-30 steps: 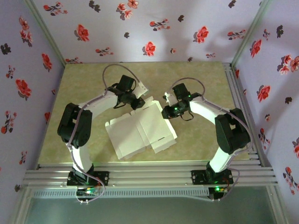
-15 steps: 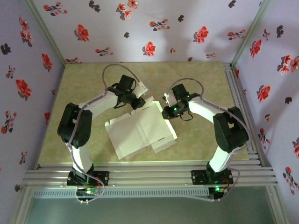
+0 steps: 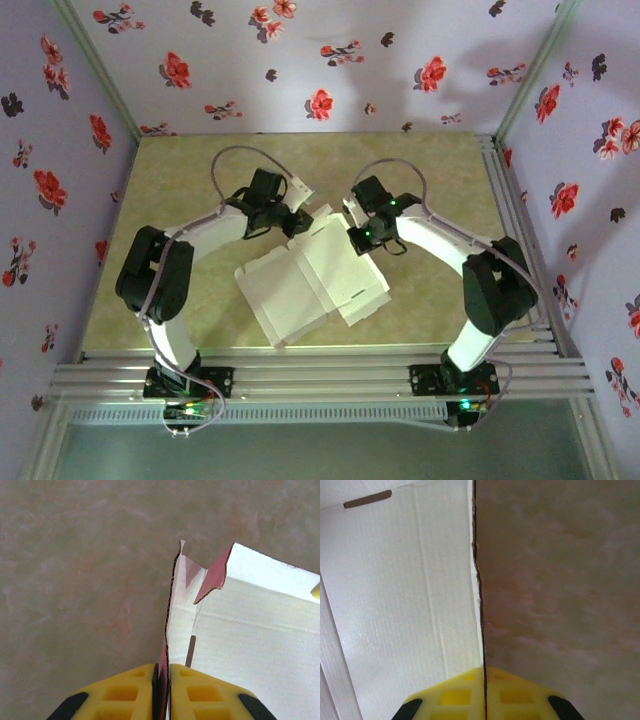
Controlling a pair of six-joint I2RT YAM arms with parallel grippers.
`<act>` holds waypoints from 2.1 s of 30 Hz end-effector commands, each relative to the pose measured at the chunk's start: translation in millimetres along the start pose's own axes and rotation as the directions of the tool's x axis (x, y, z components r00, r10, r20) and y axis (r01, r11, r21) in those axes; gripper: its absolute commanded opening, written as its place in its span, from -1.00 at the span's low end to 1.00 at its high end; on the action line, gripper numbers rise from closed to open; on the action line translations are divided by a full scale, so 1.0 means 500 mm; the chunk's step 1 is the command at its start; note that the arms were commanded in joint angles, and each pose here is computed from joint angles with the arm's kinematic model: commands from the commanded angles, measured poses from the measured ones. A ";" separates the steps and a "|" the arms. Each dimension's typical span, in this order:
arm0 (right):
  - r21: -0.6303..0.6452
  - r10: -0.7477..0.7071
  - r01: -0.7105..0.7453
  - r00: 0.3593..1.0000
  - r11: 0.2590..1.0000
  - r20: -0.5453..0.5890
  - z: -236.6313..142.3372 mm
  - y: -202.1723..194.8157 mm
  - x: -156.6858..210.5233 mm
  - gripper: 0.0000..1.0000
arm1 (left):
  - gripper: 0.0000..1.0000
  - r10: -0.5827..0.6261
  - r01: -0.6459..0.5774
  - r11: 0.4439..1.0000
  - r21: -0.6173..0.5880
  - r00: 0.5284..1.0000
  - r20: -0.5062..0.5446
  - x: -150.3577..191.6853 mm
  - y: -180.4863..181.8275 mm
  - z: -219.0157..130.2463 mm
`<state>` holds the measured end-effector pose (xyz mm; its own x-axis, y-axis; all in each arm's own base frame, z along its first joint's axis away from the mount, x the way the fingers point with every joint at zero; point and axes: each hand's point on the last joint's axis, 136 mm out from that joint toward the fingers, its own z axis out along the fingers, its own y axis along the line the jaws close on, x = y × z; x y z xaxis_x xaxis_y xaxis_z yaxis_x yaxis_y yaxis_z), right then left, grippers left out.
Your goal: Fold the paper box
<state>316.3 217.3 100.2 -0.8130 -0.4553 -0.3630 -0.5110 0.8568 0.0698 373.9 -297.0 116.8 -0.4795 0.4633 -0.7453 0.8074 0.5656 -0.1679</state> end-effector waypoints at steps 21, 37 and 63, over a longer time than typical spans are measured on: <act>0.771 -0.415 0.386 0.893 0.507 -0.175 -0.162 -0.050 -0.094 -0.86 | -0.58 -0.088 0.069 0.995 0.067 0.938 0.336 -0.054 -0.050 -0.039; 0.768 -0.596 0.526 0.766 0.365 -0.241 -0.120 0.031 -0.101 -0.86 | -0.42 -0.226 0.215 0.974 0.073 0.897 0.380 0.006 -0.033 -0.127; 0.864 -0.729 0.423 0.677 0.272 -0.102 -0.045 0.100 -0.120 -0.88 | -0.28 -0.520 0.520 0.850 0.091 0.796 0.310 0.132 0.101 -0.120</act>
<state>332.0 274.0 140.4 -0.2188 -0.9631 -0.1567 -0.3026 0.2197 -0.9274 354.7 -193.3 88.0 -0.7105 -0.1051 -0.6958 0.4518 0.6899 -0.5656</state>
